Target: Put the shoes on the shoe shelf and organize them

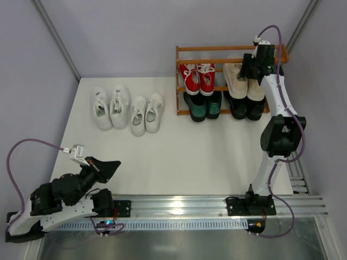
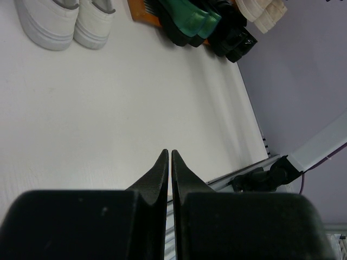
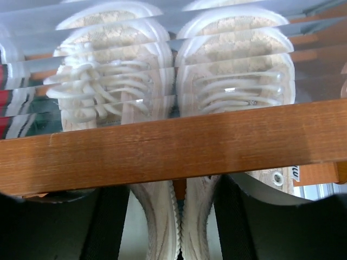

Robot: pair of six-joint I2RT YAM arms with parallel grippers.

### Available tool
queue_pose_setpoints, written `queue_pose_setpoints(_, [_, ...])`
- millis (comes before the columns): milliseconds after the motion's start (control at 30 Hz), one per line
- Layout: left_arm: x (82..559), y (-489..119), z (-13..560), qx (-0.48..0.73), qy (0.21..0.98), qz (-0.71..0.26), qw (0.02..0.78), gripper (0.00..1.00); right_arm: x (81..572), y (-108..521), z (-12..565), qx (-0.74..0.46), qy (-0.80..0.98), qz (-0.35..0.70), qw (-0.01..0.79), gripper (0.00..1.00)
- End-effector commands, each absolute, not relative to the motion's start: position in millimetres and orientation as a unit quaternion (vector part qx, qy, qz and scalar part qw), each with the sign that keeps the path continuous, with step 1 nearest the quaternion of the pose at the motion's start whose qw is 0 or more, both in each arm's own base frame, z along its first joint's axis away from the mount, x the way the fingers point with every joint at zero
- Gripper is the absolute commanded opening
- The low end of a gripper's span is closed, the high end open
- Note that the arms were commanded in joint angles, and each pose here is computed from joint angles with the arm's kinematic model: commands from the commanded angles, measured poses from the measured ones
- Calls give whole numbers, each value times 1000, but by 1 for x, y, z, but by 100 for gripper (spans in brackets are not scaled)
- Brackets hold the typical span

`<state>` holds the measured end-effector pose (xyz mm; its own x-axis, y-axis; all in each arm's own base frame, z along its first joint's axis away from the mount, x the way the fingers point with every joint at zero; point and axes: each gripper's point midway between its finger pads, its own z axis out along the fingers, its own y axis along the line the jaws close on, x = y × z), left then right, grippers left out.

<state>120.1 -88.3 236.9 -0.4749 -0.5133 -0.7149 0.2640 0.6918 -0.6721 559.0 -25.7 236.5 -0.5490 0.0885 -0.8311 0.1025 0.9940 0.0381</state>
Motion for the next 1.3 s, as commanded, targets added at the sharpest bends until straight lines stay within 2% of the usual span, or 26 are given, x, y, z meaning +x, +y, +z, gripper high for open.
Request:
queue_pose_setpoints(0, [121, -77, 249, -101, 750, -398, 518, 0, 575, -18, 296, 64, 823, 14, 564, 61])
queue_pose_setpoints(267, [121, -76, 250, -103, 748, -400, 519, 0, 551, -18, 311, 76, 809, 19, 582, 68])
queue_pose_setpoints(333, [121, -76, 250, -102, 748, -400, 519, 0, 542, -19, 331, 81, 792, 20, 605, 69])
queue_pose_setpoints(467, [122, -75, 252, -104, 747, -398, 522, 0, 520, -16, 329, 90, 793, 29, 602, 69])
queue_pose_setpoints(633, [123, -76, 255, -104, 748, -393, 525, 0, 476, -7, 332, 121, 795, 51, 592, 69])
queue_pose_setpoints(700, [123, -73, 260, -105, 745, -395, 527, 1, 456, 0, 314, 125, 802, 52, 582, 70])
queue_pose_setpoints(767, [124, -76, 260, -97, 754, -382, 526, 5, 419, 42, 315, 82, 794, 72, 597, 73])
queue_pose_setpoints(800, [125, -78, 259, -95, 757, -377, 525, 14, 406, 56, 324, 63, 783, 82, 614, 75])
queue_pose_setpoints(867, [125, -77, 260, -94, 759, -373, 525, 22, 375, 88, 326, 24, 775, 100, 624, 77])
queue_pose_setpoints(900, [126, -78, 260, -94, 761, -370, 525, 38, 360, 126, 325, -19, 774, 133, 619, 77])
queue_pose_setpoints(967, [127, -78, 260, -95, 762, -366, 525, 56, 342, 159, 320, -50, 775, 159, 609, 80])
queue_pose_setpoints(1000, [126, -77, 261, -97, 762, -368, 525, 69, 337, 174, 317, -64, 777, 172, 602, 80])
queue_pose_setpoints(1100, [126, -77, 261, -101, 763, -367, 522, 84, 333, 228, 300, -99, 784, 206, 578, 82])
queue_pose_setpoints(1200, [126, -75, 259, -107, 765, -366, 519, 96, 339, 278, 274, -138, 804, 213, 538, 82])
queue_pose_setpoints(1267, [125, -73, 258, -112, 764, -371, 516, 99, 340, 313, 278, -160, 800, 226, 533, 82])
